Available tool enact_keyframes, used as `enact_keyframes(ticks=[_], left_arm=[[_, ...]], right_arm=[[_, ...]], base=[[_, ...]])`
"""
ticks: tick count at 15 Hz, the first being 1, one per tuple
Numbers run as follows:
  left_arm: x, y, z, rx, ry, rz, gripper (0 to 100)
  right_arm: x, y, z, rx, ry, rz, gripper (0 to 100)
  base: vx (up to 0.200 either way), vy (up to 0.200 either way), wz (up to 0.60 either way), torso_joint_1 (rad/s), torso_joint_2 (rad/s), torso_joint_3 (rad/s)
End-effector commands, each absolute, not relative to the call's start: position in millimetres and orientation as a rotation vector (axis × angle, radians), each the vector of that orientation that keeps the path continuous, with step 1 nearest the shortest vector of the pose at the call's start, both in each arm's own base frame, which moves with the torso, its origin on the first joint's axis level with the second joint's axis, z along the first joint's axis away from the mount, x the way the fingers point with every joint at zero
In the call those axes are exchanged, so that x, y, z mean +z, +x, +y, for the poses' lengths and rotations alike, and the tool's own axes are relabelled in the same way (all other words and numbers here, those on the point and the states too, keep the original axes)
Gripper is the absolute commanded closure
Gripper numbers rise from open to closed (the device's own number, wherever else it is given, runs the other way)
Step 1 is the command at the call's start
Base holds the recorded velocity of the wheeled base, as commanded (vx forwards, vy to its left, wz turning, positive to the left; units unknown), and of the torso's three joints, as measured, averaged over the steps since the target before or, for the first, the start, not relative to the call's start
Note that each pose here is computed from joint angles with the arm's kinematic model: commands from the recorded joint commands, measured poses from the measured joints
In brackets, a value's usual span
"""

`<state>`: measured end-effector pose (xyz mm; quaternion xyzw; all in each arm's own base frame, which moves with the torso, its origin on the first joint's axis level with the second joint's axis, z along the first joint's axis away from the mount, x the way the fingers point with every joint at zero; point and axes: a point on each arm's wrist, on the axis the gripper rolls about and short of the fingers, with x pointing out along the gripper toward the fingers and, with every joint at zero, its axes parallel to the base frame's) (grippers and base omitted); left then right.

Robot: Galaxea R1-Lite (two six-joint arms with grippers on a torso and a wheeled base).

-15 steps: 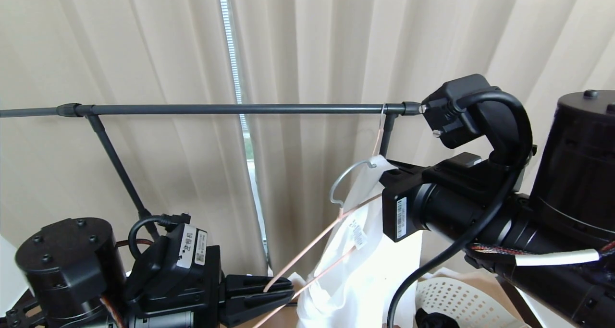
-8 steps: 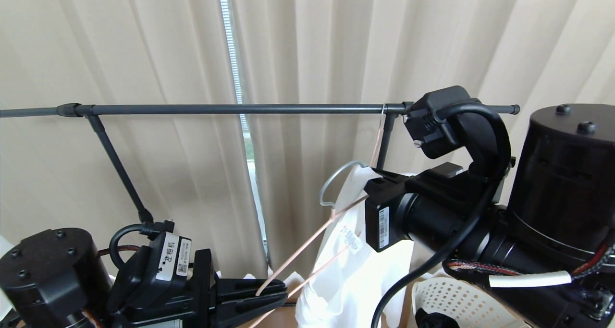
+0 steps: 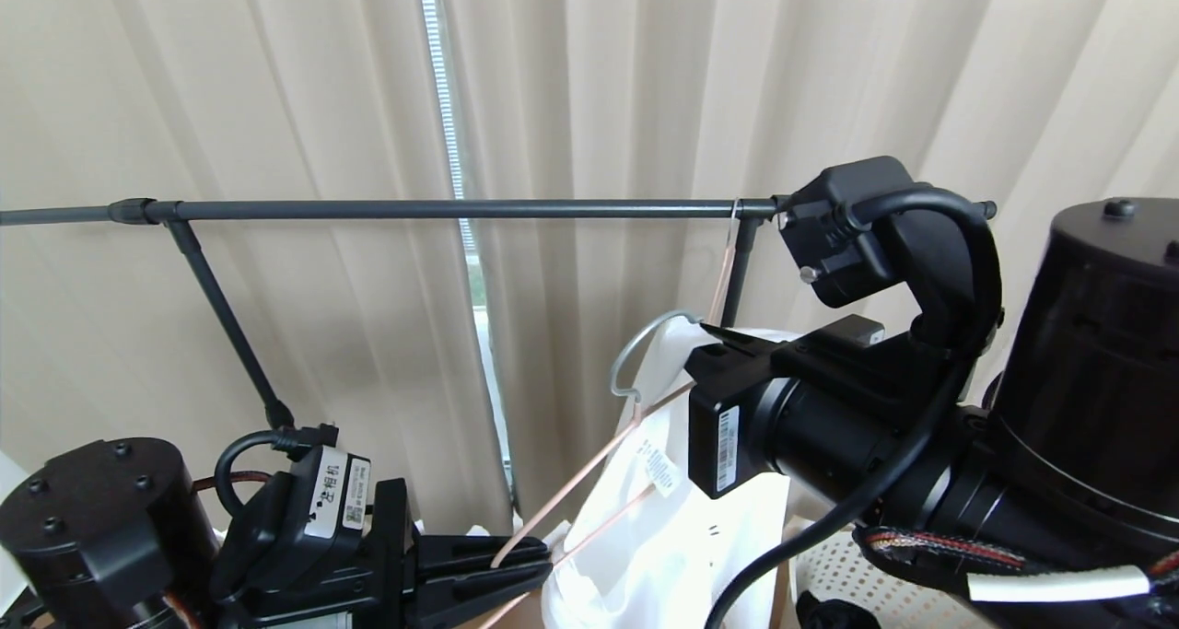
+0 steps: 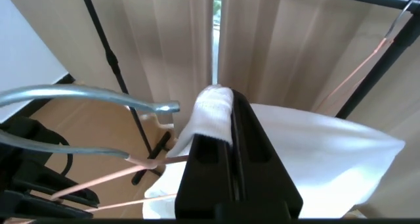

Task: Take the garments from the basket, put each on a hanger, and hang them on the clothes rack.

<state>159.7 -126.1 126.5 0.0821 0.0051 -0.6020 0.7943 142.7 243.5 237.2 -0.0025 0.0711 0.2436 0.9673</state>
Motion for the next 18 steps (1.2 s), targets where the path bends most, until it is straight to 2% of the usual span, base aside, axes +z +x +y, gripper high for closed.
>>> enact_keyframes(ticks=[1,9,10,18], left_arm=[[126.4,160.2,-126.5,-1.294,0.176,0.012,100],[128.4,161.4,-125.0,-1.282,0.178,-0.021,100],[128.4,161.6,-124.8,-1.280,0.178,-0.021,100],[131.2,161.0,-124.0,-1.275,0.180,-0.060,100]], right_arm=[[237.9,140.9,243.6,0.496,0.001,0.135,100],[237.9,142.5,242.4,0.477,-0.003,0.132,100],[240.1,142.4,240.3,0.473,0.002,0.126,0],[245.4,159.5,225.0,0.396,-0.009,0.106,0]], base=[[0.000,0.000,0.00,0.000,0.00,0.000],[0.000,0.000,0.00,0.000,0.00,0.000],[0.000,0.000,0.00,0.000,0.00,0.000],[0.000,0.000,0.00,0.000,0.00,0.000]])
